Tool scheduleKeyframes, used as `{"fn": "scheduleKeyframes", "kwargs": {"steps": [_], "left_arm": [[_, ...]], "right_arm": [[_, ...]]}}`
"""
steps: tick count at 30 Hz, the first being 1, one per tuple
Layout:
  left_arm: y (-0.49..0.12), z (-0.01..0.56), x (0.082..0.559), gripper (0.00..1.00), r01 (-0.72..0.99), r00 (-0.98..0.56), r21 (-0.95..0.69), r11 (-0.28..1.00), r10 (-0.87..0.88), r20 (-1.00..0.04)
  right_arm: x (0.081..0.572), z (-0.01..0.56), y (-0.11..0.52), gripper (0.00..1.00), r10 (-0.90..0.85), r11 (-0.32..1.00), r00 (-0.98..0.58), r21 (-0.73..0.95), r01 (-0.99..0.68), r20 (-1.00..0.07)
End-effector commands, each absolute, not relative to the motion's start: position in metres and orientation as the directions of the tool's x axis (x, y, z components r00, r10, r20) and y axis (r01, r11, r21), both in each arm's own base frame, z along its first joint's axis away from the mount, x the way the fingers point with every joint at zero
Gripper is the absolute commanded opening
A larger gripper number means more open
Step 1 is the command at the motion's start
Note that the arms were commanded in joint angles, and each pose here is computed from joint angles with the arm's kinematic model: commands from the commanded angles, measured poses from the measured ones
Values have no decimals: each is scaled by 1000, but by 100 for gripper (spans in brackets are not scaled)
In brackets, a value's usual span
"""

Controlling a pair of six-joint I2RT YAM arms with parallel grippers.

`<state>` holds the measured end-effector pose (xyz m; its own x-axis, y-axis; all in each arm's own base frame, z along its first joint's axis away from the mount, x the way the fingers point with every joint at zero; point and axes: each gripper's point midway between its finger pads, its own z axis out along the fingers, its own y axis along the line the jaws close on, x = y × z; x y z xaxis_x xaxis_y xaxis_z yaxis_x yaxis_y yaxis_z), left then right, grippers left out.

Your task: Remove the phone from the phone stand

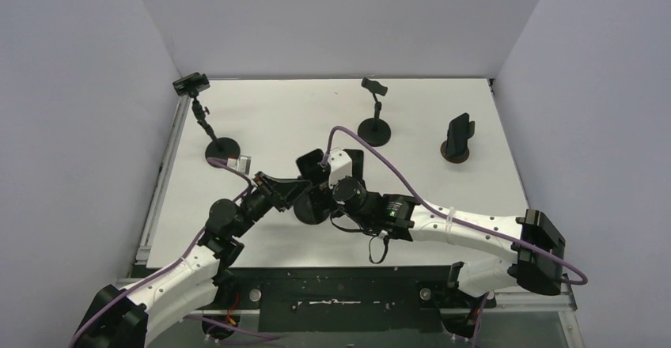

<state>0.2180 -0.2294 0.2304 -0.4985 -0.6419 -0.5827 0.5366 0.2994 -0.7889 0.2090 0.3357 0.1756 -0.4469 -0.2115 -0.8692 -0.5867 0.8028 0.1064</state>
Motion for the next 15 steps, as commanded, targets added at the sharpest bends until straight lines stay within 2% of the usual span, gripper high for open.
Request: {"fn": "scheduleKeyframes", "kwargs": {"steps": [1, 6, 15], "left_arm": [[-229, 259, 222, 0, 588, -442, -753, 297, -661, -606], [-230, 258, 222, 0, 578, -451, -758, 302, -656, -605], [-232, 256, 224, 0, 561, -468, -770, 305, -651, -598]], "right_arm": [[220, 191, 336, 99, -215, 829, -392, 45, -557, -894], [230, 197, 330, 99, -203, 858, -340, 1, -514, -918], [234, 211, 337, 100, -169, 842, -269, 2, -539, -948]]}}
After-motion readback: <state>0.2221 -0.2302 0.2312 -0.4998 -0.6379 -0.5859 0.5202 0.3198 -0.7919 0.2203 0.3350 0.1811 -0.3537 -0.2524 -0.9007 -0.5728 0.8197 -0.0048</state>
